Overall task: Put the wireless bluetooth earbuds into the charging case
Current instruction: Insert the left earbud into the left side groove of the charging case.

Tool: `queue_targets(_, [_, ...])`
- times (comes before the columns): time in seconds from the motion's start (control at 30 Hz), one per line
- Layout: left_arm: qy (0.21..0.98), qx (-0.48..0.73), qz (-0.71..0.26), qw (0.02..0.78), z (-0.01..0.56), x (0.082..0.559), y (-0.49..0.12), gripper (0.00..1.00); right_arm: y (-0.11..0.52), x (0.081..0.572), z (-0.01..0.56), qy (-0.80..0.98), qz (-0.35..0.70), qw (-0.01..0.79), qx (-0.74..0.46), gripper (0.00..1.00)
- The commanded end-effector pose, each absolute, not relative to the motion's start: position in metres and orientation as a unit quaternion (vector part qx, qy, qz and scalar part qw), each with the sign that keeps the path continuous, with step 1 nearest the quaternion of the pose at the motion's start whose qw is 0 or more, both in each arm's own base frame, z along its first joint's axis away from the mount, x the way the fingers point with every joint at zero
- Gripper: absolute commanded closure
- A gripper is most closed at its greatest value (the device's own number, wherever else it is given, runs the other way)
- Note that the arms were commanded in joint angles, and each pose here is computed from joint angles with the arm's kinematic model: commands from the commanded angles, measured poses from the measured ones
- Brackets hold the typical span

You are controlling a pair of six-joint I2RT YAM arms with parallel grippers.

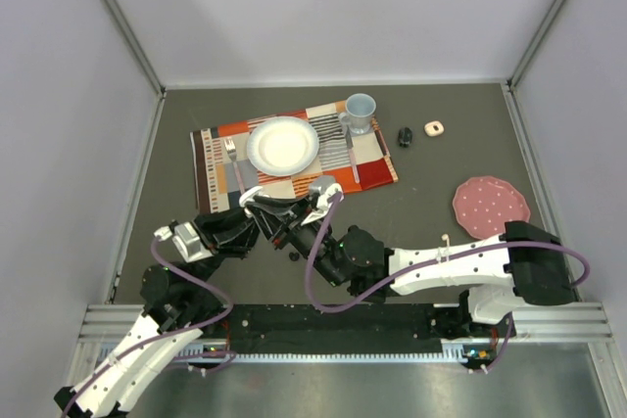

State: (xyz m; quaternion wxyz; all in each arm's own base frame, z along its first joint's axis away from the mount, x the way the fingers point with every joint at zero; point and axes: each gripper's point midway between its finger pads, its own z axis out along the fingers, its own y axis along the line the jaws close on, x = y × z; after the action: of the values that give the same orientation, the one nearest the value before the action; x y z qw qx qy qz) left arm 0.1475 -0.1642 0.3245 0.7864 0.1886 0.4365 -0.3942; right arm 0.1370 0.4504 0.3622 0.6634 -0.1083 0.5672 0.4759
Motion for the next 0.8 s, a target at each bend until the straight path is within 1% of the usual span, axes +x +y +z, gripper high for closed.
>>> queue_targets(0.0, [0.380,0.173,-0.395,0.818,0.359,0.134,-0.150,1.00,0.455,0.139,0.352,0.578,0.446,0.671,-0.132,0.96])
queue_targets(0.1, [0.384,0.178,-0.395,0.815,0.357,0.134,-0.152,1.00,0.453,0.139,0.356,0.576,0.446,0.672,-0.131,0.89])
queue_targets(0.13, [0.385,0.179,-0.394,0.815,0.356,0.135,-0.152,1.00,0.453,0.140,0.359,0.577,0.446,0.672,-0.130,0.83])
queue_targets(0.2, [0.391,0.182,-0.395,0.812,0.354,0.135,-0.154,1.00,0.454,0.138,0.362,0.580,0.449,0.667,-0.133,0.78])
queue_targets(0.23, [0.392,0.183,-0.395,0.811,0.353,0.136,-0.154,1.00,0.452,0.137,0.368,0.575,0.455,0.666,-0.132,0.74])
queue_targets(0.3, [0.393,0.186,-0.395,0.809,0.352,0.135,-0.155,1.00,0.451,0.134,0.372,0.572,0.464,0.663,-0.131,0.71])
queue_targets(0.53, [0.399,0.189,-0.395,0.806,0.349,0.136,-0.157,1.00,0.444,0.130,0.388,0.561,0.480,0.662,-0.130,0.55])
queue_targets(0.6, [0.401,0.190,-0.396,0.804,0.348,0.136,-0.157,1.00,0.443,0.127,0.394,0.556,0.488,0.660,-0.130,0.55])
queue_targets(0.77, [0.407,0.194,-0.395,0.800,0.343,0.138,-0.159,1.00,0.443,0.123,0.407,0.546,0.502,0.656,-0.138,0.50])
